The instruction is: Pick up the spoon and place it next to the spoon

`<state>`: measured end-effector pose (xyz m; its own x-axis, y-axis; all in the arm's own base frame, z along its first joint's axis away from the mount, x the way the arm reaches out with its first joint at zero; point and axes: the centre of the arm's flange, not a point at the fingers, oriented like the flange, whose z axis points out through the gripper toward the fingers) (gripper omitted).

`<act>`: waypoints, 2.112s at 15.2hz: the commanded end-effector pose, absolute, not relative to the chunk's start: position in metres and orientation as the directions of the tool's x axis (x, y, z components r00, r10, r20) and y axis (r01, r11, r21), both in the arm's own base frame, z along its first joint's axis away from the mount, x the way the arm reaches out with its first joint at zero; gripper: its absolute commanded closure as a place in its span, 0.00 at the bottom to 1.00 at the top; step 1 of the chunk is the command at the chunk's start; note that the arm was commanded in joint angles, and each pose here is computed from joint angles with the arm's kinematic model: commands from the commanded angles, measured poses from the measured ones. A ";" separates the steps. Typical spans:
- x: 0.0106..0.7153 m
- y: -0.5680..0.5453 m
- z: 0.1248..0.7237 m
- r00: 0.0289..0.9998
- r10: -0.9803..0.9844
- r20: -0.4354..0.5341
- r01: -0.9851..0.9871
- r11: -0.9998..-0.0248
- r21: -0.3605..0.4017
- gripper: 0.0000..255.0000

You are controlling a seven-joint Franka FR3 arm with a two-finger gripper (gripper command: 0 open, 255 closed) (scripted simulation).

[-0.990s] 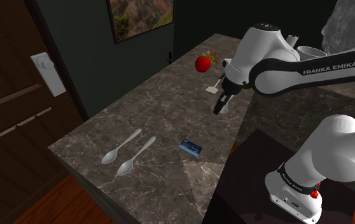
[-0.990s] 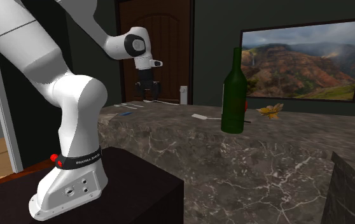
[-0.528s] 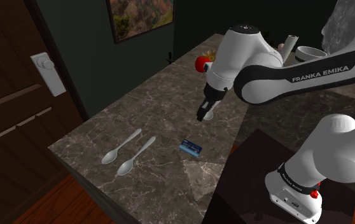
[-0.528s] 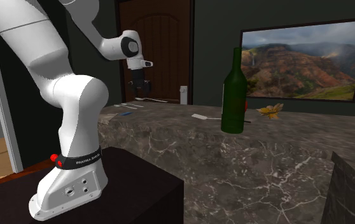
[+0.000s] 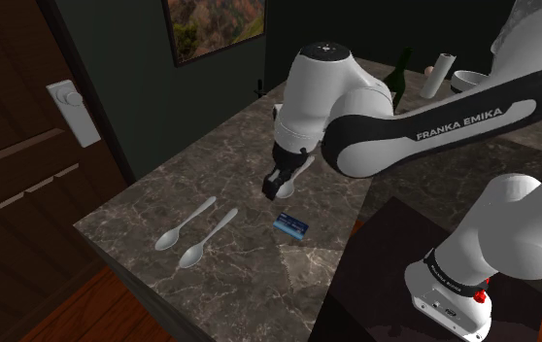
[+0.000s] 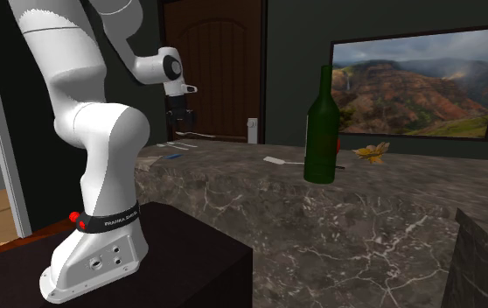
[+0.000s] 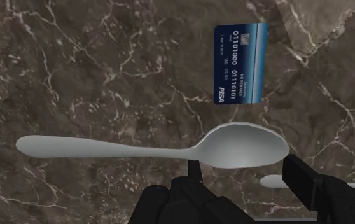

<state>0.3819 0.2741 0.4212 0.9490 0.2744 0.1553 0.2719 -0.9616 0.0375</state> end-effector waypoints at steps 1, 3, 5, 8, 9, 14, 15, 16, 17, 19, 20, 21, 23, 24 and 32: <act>0.384 0.301 0.421 0.950 0.273 0.155 0.270 -0.962 0.036 1.00; 0.386 0.312 0.416 0.950 0.273 0.155 0.270 -0.962 0.036 1.00; 0.386 0.312 0.406 0.950 0.273 0.155 0.270 -0.962 0.036 1.00; 0.386 0.312 0.390 0.950 0.273 0.155 0.270 -0.962 0.036 1.00; 0.386 0.312 0.384 0.950 0.273 0.155 0.270 -0.962 0.036 1.00; 0.386 0.312 0.358 0.950 0.273 0.155 0.270 -0.962 0.036 1.00; 0.386 0.312 0.353 0.950 0.273 0.155 0.270 -0.962 0.036 1.00; 0.386 0.312 0.345 0.950 0.273 0.155 0.270 -0.962 0.036 1.00; 0.386 0.312 0.345 0.950 0.273 0.155 0.270 -0.962 0.036 1.00; 0.386 0.312 0.345 0.950 0.273 0.155 0.270 -0.962 0.036 1.00; 0.386 0.312 0.345 0.950 0.273 0.155 0.270 -0.962 0.036 1.00; 0.386 0.312 0.345 0.950 0.273 0.155 0.270 -0.962 0.036 1.00; 0.386 0.312 0.345 0.950 0.273 0.155 0.270 -0.962 0.036 1.00; 0.386 0.312 0.345 0.950 0.273 0.155 0.270 -0.962 0.036 1.00; 0.381 0.312 0.371 0.950 0.273 0.155 0.270 -0.962 0.036 0.00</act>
<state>0.3834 0.3118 0.3598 0.9494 0.2724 0.1561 0.2700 -0.9622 0.0368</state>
